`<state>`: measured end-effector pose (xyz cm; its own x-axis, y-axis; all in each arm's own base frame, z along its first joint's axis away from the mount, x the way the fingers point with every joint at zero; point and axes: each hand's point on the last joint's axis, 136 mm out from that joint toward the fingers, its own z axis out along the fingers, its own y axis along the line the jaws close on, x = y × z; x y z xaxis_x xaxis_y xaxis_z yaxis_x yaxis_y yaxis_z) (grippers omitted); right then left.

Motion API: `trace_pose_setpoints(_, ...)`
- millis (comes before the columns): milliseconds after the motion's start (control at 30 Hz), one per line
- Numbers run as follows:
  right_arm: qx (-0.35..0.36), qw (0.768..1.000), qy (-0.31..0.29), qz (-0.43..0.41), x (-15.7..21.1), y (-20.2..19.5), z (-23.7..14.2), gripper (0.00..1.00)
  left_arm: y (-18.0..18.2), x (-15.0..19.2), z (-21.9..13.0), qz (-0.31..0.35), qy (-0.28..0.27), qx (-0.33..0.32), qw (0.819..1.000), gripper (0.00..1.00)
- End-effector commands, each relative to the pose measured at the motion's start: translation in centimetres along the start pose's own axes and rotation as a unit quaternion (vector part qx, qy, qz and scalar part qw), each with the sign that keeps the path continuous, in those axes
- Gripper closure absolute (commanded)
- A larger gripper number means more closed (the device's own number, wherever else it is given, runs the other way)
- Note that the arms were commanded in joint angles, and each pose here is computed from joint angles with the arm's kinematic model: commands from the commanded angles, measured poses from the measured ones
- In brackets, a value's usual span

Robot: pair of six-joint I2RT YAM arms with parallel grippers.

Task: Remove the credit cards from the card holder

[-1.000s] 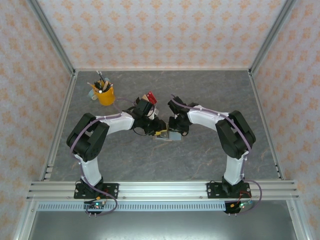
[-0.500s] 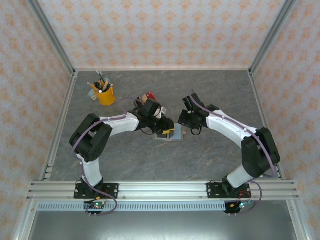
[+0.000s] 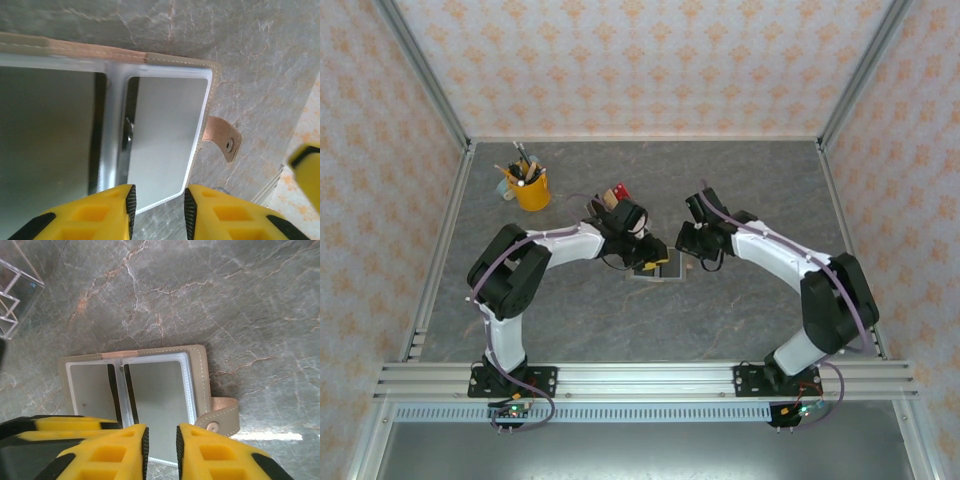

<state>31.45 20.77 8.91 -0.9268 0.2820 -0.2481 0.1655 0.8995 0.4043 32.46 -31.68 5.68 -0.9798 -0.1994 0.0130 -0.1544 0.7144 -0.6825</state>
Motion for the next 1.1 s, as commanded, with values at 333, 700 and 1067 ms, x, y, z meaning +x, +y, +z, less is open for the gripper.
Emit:
trace_pose_setpoints(333,0.046,0.998,0.051,-0.012,1.2,-0.2,3.4,0.80,0.0,-1.4,-0.7,0.004,-0.016,-0.005,1.000,0.74)
trace_pose_setpoints(700,0.087,0.994,0.070,-0.009,2.1,-2.2,5.3,0.80,1.0,-1.6,1.4,0.003,0.003,-0.027,1.000,0.74)
trace_pose_setpoints(1067,0.102,0.991,0.091,-0.006,2.9,-3.2,6.8,0.80,2.3,-1.3,1.9,0.008,0.008,-0.045,0.999,0.78)
